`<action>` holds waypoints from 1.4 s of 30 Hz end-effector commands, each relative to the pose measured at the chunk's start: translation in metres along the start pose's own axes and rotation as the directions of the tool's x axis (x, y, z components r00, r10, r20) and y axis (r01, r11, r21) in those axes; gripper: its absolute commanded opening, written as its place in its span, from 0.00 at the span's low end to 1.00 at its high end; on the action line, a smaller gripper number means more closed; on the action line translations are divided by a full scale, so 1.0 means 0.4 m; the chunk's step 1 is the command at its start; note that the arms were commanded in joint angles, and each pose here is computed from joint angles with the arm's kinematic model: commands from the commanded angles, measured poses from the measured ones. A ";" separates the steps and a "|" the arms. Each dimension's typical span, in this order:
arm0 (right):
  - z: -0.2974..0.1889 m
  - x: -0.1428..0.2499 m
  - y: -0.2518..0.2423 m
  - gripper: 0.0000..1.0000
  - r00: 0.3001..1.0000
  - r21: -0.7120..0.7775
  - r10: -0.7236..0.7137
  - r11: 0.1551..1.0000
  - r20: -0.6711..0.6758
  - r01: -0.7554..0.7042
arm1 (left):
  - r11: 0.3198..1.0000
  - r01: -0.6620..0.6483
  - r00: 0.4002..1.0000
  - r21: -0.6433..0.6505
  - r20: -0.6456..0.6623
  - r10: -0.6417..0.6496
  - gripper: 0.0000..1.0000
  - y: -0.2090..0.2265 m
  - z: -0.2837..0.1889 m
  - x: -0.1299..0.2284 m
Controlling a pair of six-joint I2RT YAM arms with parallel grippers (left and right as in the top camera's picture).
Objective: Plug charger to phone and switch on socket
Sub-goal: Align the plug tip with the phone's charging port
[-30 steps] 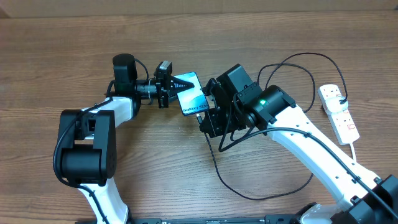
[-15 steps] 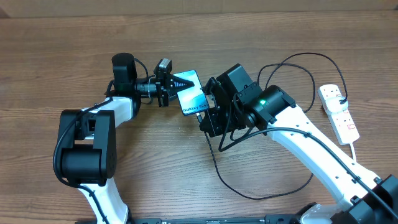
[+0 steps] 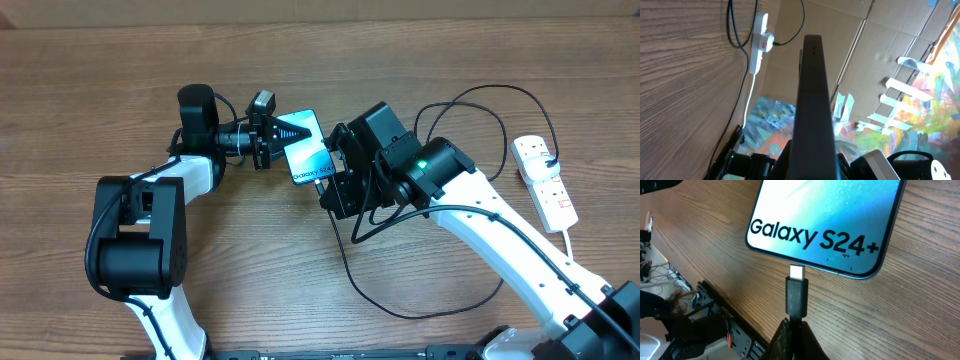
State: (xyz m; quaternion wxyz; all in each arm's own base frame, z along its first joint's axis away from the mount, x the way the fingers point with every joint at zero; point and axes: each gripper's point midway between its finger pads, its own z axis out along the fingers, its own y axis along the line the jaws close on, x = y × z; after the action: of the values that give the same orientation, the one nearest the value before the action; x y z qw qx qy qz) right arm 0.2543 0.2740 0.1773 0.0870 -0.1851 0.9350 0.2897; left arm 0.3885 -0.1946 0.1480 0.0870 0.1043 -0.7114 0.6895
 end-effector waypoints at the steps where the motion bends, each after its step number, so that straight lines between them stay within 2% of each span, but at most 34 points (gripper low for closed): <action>1: 0.006 -0.004 -0.006 0.04 1.000 0.009 0.000 1.000 0.005 -0.001 | 0.999 -0.044 0.998 0.005 -0.041 0.044 0.05 -0.018 0.008 0.017; 7: 0.022 -0.001 -0.015 0.04 1.000 0.015 0.009 1.000 -0.013 -0.009 | 0.999 -0.050 0.998 0.005 -0.039 0.050 0.04 -0.019 0.008 0.016; 24: 0.030 -0.005 -0.029 0.04 1.000 0.039 0.012 0.999 -0.013 -0.012 | 0.980 -0.200 0.978 0.017 -0.048 0.201 0.04 -0.029 0.008 0.020; 42: 0.031 -0.023 0.000 0.04 1.000 -0.021 -0.007 1.000 0.010 0.007 | 0.976 -0.216 0.975 0.014 -0.043 0.216 0.04 -0.029 0.014 0.018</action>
State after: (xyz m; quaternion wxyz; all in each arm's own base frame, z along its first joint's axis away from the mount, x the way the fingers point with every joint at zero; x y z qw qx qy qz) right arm 0.2580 0.2800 0.1674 0.0791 -0.1861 0.9342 0.2940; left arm 0.3934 -0.1944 0.1512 0.0313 0.0612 -0.7172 0.6934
